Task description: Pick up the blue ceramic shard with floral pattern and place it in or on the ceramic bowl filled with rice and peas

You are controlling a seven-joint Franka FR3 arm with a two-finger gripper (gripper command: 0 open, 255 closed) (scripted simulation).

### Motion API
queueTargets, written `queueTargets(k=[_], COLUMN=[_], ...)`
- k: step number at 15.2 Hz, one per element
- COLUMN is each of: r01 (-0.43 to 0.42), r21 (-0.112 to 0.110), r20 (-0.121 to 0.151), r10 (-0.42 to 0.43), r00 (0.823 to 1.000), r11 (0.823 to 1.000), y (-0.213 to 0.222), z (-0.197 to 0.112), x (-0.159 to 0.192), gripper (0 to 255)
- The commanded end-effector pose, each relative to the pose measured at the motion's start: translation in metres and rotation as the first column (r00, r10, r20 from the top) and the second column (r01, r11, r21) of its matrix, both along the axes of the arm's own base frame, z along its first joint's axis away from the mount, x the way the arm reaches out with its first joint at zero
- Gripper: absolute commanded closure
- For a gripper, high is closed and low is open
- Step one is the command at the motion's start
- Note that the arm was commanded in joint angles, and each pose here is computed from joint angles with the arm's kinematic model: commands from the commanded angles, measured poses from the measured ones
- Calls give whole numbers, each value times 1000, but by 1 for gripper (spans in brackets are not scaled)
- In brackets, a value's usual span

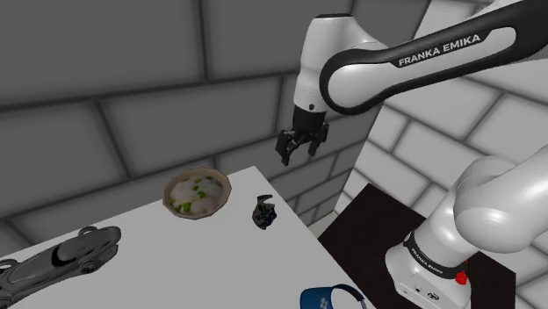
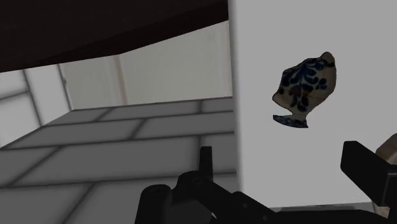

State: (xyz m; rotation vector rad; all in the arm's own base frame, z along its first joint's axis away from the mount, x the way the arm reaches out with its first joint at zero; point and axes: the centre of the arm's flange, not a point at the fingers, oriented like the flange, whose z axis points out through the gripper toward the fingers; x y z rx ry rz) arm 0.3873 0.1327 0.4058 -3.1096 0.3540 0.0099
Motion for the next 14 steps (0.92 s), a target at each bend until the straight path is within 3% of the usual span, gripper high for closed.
queueTargets(k=[1, 8, 14], r01=[12, 52, 54], r21=[4, 15, 16], r20=[2, 4, 4], r10=[-12, -52, -54], r00=[1000, 999, 999], r11=[1000, 999, 998], y=[13, 57, 61], z=[-23, -94, -125], x=[8, 45, 47], gripper=[0, 0, 0])
